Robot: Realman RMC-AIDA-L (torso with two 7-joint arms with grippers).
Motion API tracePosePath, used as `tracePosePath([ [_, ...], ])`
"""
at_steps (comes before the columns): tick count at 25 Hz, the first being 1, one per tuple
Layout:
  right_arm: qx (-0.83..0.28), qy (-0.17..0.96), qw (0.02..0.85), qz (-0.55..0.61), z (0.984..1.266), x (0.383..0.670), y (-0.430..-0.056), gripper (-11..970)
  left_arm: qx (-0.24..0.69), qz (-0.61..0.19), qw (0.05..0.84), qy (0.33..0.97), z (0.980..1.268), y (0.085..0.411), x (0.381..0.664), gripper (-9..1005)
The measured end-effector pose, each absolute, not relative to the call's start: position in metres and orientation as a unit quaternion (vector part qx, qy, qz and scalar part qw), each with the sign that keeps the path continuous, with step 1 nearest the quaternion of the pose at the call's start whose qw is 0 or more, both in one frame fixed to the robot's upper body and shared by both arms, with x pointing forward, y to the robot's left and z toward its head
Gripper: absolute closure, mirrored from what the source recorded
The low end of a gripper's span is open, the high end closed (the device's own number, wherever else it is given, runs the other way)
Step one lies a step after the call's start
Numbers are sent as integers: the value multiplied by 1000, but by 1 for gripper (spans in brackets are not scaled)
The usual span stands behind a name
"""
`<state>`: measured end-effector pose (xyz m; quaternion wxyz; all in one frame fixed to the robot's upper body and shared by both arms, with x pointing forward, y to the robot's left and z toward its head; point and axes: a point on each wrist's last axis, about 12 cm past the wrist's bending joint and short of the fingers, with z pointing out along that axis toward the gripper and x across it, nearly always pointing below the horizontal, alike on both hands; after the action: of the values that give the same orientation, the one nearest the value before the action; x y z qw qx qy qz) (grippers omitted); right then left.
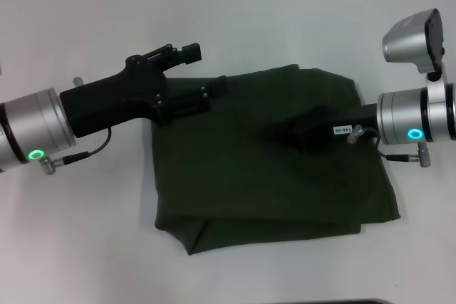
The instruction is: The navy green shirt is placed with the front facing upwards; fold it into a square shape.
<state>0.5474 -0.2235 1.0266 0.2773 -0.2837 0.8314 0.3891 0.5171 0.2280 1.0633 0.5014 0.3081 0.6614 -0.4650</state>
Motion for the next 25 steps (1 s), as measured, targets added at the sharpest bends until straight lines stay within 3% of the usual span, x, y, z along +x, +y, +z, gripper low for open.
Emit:
tracePosePath([
  [18, -275, 808, 339, 395, 1053, 567, -231, 939, 312, -466, 502, 659, 1065, 226, 519, 149],
  [25, -255, 826, 341, 369, 1048, 574, -232, 939, 312, -466, 502, 658, 1065, 226, 519, 149],
])
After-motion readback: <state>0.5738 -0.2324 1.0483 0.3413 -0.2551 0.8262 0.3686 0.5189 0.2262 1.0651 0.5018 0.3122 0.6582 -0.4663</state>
